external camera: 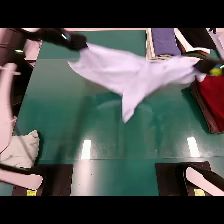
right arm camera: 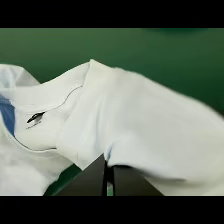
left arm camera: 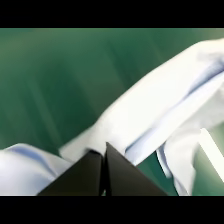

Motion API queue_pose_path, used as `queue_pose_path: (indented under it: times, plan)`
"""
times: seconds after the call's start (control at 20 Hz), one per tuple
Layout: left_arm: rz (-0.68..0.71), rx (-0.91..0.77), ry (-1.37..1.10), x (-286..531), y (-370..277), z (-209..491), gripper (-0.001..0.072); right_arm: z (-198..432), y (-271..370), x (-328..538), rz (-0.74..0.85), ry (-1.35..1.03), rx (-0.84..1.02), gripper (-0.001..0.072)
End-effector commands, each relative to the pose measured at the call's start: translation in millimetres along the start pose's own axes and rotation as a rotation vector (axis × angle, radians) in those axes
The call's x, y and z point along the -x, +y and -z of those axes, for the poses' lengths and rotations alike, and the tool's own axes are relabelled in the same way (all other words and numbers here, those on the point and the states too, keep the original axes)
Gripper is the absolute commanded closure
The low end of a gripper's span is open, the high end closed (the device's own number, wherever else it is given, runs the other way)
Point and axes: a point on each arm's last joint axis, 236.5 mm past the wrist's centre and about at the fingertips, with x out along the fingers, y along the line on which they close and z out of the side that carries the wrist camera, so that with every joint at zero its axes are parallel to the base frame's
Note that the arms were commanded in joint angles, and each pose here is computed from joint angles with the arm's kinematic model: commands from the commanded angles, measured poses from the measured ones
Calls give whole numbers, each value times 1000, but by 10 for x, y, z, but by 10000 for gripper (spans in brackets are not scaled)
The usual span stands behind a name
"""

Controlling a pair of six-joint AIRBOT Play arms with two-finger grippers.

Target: Fold the shirts.

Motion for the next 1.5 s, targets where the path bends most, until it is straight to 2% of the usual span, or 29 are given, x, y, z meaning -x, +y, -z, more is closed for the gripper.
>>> queue_pose_path:
  times: [0.0, 0.2, 0.45, 0.6, 0.75, 0.9, 1.05, 1.2, 1.4, 1.45]
  plan:
    - [-67, -137, -301, 1372, -361, -692, 686, -729, 585, 1160, 4, -292, 174, 696]
    - [-68, -219, -514, 2629, -861, -856, 685, -956, 1041, 2012, -2, -456, 281, 697]
    - [-38, -249, -573, 3199, -1155, -723, 685, -1081, 1322, 2467, -16, -512, 338, 696]
    - [-15, -214, -367, 2759, -1049, -315, 686, -1036, 1268, 2217, -48, -382, 301, 697]
    - [-4, -102, -109, 1944, -727, 300, 685, -680, 989, 1397, -102, -92, 193, 697]
    - [2, 24, 169, 1101, -383, 1247, 685, 130, 831, 388, -189, 266, 96, 696]
    - [-19, 123, 361, 563, -109, 2210, 684, 987, 795, -339, -224, 513, 64, 696]
    - [-68, 163, 414, 331, 96, 2733, 684, 1445, 743, -708, -206, 597, 40, 696]
    - [-78, 170, 409, 287, 133, 2796, 684, 1396, 608, -866, -170, 534, 10, 694]
    - [-78, 170, 409, 287, 135, 2796, 684, 1304, 543, -855, -157, 507, 3, 584]
